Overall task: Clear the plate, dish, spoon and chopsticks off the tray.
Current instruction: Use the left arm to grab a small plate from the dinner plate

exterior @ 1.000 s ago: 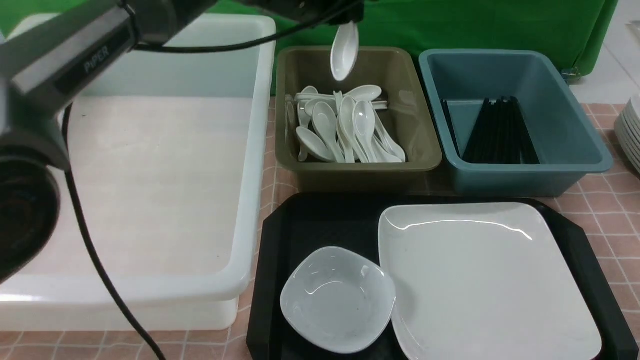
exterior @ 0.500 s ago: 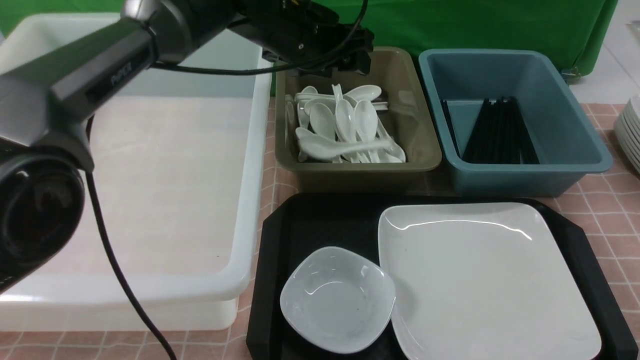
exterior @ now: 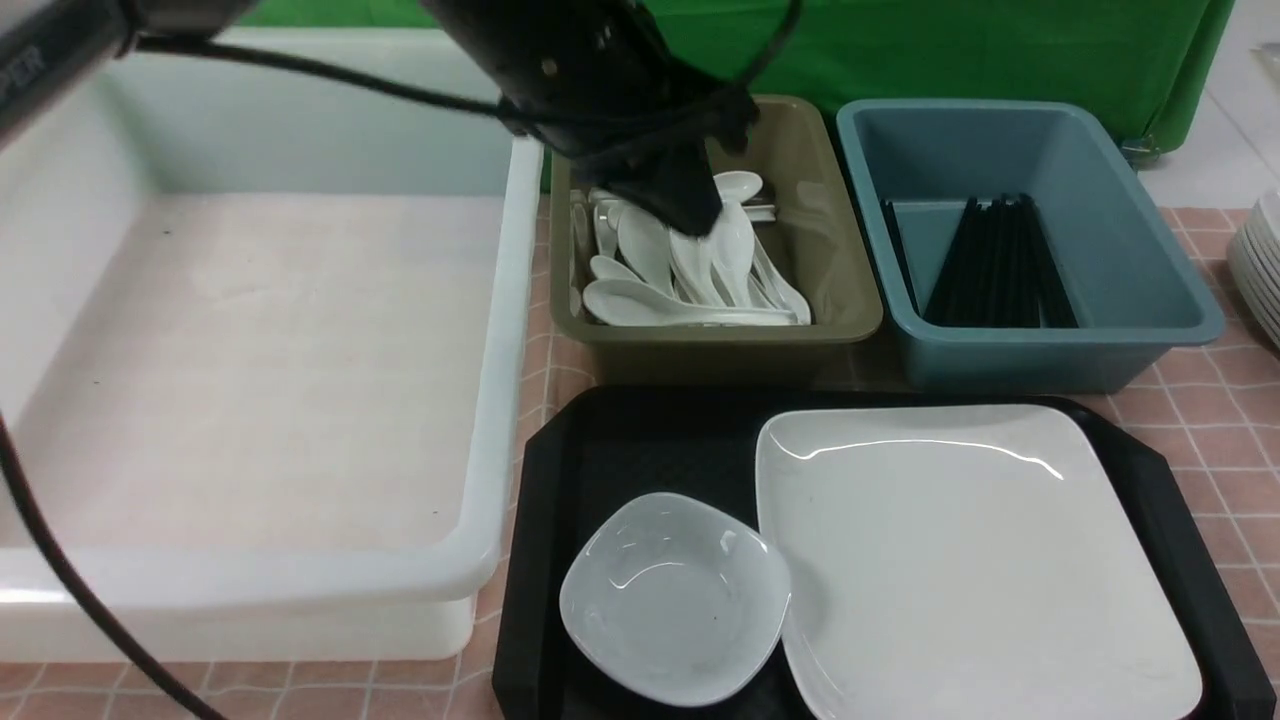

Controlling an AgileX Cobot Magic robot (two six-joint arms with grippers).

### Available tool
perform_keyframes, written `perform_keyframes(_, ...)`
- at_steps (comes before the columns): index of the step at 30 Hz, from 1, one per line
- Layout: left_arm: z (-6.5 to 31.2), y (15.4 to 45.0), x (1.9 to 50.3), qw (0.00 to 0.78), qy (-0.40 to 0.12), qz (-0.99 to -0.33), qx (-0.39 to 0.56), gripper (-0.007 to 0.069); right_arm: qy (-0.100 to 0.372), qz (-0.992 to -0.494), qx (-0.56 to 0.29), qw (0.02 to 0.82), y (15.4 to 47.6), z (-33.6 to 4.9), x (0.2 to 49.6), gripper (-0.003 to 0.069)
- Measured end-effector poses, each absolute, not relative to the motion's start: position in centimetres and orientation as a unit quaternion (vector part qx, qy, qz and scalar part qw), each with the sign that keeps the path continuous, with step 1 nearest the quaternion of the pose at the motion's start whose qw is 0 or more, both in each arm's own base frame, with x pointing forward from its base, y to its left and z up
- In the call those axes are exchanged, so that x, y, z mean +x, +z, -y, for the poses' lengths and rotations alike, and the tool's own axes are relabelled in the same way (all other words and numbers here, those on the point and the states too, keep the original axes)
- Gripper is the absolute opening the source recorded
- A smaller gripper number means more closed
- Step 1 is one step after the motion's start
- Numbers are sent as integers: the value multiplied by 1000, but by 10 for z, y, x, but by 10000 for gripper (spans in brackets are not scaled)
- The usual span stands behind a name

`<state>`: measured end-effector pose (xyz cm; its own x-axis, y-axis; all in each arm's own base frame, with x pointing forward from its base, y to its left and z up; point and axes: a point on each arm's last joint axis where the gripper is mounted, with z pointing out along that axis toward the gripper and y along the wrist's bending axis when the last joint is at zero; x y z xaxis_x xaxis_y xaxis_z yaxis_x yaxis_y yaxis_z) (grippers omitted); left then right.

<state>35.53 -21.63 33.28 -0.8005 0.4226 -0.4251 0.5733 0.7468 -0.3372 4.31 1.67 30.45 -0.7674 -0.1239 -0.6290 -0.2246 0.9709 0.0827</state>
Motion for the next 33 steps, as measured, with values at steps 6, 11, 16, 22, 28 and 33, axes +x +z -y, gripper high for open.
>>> perform_keyframes(6, 245, 273, 328, 68, -178, -921, 340, 21, 77, -937, -93, 328, 304, -17, 43, 239)
perform_keyframes(11, 269, 246, 317, 79, -41, -878, 471, 114, 77, -936, -93, 330, 305, -17, 43, 239)
perform_keyframes(16, 284, 234, 314, 94, 32, -787, 609, 235, 77, -936, -93, 332, 305, -17, 44, 239)
perform_keyframes(22, 294, 221, 322, 122, 55, -696, 706, 357, 77, -936, -93, 332, 305, -17, 44, 239)
perform_keyframes(28, 295, 203, 325, 94, 65, -662, 740, 368, 77, -935, -93, 332, 305, -17, 44, 239)
perform_keyframes(33, 298, 183, 328, 73, 67, -633, 767, 351, 77, -935, -93, 333, 305, -17, 44, 239)
